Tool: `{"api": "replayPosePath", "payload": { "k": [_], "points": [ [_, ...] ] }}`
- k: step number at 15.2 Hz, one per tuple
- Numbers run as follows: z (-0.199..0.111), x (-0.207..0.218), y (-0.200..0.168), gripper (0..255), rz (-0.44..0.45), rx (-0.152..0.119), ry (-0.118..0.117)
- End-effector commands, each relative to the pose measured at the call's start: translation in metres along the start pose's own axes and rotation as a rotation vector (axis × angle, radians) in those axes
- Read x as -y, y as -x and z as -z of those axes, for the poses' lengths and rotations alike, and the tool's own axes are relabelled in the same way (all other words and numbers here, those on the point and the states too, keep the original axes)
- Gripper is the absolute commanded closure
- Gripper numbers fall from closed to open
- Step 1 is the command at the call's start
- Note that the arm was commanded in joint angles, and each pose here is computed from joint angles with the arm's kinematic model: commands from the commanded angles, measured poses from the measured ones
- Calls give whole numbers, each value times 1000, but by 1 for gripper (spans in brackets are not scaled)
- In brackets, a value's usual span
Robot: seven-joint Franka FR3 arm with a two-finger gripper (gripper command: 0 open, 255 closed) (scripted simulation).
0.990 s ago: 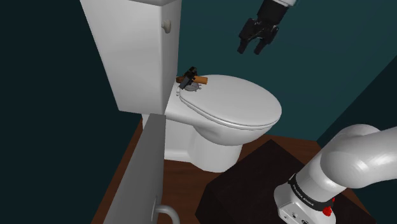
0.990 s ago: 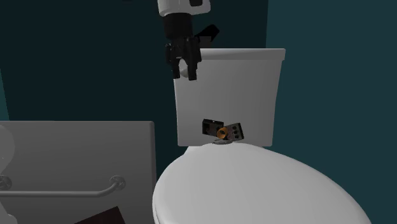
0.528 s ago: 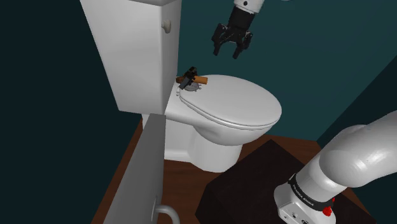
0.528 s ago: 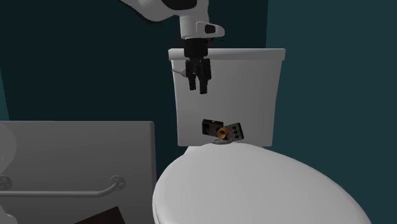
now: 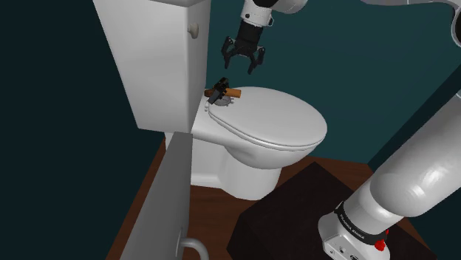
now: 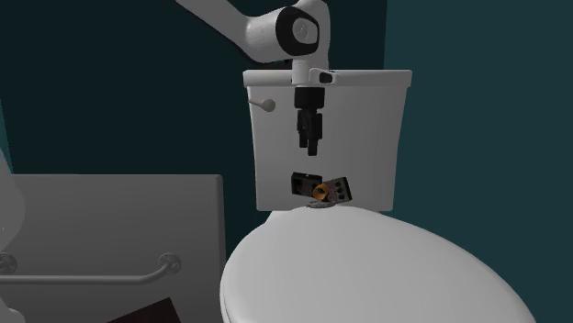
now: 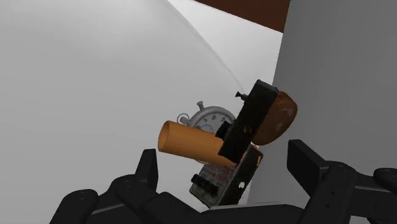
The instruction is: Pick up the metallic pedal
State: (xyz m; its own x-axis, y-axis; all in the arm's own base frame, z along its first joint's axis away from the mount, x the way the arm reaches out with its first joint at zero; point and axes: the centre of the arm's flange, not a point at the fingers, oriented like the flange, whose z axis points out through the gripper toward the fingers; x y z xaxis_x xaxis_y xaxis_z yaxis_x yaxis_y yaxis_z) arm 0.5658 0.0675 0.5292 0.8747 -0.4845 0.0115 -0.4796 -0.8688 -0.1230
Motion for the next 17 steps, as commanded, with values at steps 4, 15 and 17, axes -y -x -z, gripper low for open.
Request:
{"api": "replayPosePath", "payload": {
  "k": [4, 15, 17],
  "points": [
    [-42, 25, -54, 0, -147, 38, 4],
    [-84, 21, -57, 255, -159, 41, 4],
    [-84, 21, -57, 255, -159, 41, 4]
  ]
}}
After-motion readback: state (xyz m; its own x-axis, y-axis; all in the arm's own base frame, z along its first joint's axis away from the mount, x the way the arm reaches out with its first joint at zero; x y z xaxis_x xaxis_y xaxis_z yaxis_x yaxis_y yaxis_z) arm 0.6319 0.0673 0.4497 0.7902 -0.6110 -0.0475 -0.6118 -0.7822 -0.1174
